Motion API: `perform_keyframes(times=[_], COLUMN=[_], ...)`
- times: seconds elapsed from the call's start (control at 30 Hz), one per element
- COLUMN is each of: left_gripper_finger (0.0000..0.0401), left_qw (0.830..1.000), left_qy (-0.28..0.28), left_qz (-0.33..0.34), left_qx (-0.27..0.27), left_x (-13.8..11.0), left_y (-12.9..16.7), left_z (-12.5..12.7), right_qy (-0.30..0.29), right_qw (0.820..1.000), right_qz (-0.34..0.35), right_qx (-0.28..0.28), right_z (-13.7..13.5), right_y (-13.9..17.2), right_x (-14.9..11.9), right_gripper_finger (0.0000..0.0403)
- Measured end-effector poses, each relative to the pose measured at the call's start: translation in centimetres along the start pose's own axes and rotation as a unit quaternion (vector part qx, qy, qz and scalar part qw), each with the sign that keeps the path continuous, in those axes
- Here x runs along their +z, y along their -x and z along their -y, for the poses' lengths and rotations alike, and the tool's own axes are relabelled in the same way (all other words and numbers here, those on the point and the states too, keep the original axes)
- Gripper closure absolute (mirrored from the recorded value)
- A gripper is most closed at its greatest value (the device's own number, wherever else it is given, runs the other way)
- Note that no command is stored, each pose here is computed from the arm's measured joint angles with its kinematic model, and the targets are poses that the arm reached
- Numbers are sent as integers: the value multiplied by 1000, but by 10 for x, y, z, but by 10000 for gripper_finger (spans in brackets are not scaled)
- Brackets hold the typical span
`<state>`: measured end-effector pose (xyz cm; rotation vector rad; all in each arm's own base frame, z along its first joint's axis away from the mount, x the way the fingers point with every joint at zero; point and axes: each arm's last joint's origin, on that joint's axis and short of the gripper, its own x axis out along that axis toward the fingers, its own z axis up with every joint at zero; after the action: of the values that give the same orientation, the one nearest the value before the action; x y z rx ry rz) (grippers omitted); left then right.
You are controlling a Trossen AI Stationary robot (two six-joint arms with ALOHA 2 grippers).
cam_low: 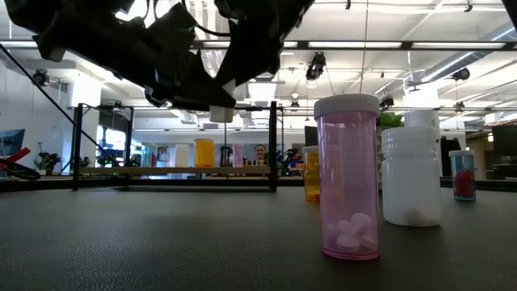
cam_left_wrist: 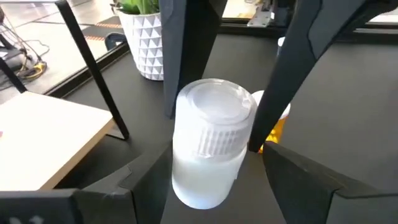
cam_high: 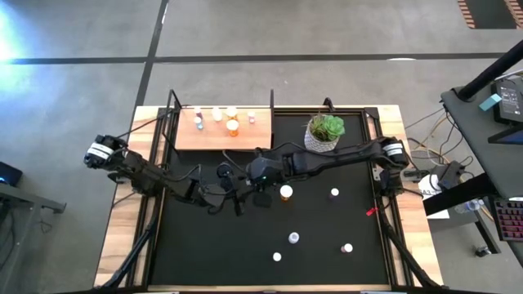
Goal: Pick and place medicine bottles onto shelf by color
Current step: Put the bottom left white pill bottle on the shelf aligned with the other white pill bottle
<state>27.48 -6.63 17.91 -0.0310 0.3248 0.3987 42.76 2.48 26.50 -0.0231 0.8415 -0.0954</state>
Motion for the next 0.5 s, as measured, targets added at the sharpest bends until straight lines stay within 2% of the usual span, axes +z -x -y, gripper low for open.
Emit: perform_keyframes(times=[0.2,0.37,0.5], left_gripper_finger=[170,170,170], left_qw=[1000,1000,998], left_qy=[-3,-3,-3], left_qz=[1,2,11], left_qx=[21,28,55], left_x=[-1,-1,0], left_y=[0,0,0], left_z=[-2,-2,-3], right_qy=[5,1,-2], right_qw=[1000,999,999], right_qz=[4,23,23], right_qx=[-4,34,36], right_z=[1,-1,-1], right_y=[1,2,2], right_x=[2,6,6], right_gripper_finger=[265,263,263])
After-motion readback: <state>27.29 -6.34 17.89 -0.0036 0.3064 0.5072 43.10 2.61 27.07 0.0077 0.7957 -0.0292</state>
